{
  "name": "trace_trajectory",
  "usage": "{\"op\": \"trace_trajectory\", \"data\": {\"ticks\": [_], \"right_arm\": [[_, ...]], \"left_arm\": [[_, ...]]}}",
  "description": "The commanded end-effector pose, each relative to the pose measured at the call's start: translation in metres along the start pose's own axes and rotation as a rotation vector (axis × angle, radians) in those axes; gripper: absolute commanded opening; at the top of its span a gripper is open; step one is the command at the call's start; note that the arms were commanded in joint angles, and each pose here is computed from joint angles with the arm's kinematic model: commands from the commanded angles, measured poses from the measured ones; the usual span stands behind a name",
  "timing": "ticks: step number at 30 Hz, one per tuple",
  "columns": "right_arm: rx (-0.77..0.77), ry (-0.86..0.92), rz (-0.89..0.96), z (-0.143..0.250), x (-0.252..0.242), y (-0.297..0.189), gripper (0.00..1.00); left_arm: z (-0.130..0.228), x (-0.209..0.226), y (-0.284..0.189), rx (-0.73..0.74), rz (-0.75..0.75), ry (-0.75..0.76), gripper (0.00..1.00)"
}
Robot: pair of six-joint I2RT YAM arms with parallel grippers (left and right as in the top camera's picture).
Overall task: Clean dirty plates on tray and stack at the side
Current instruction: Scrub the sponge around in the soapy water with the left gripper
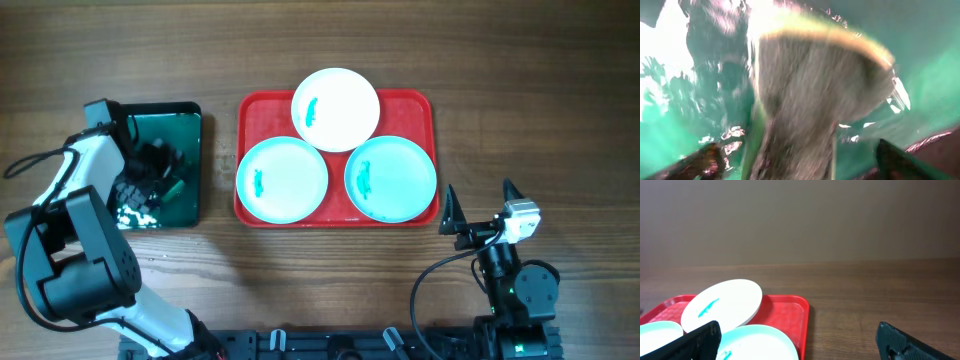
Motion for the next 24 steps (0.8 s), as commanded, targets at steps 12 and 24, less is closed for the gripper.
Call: {"op": "trace_trajectory", "data": {"ticks": [12,24], "right_arm": [[-0.003,-0.008,0.009,0.000,-0.001,0.000,1.00],[-0.003,-0.009,0.009,0.000,-0.001,0.000,1.00]], "left_arm": [[0.000,0.015,0.022,-0.027,-0.118,-0.010,0.04],[-0.019,0.005,0.021,-0.159,-0.065,0.001,0.96]]}}
Point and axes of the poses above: each gripper's point midway between its finger pads, its own y axis out along the fingers, its own x axis along the line the jaws close on, z = x × y, the point moved 9 cm from there along -y, back along the fingers, and after that the axes turned 5 degrees about y, right-handed, at the moved point
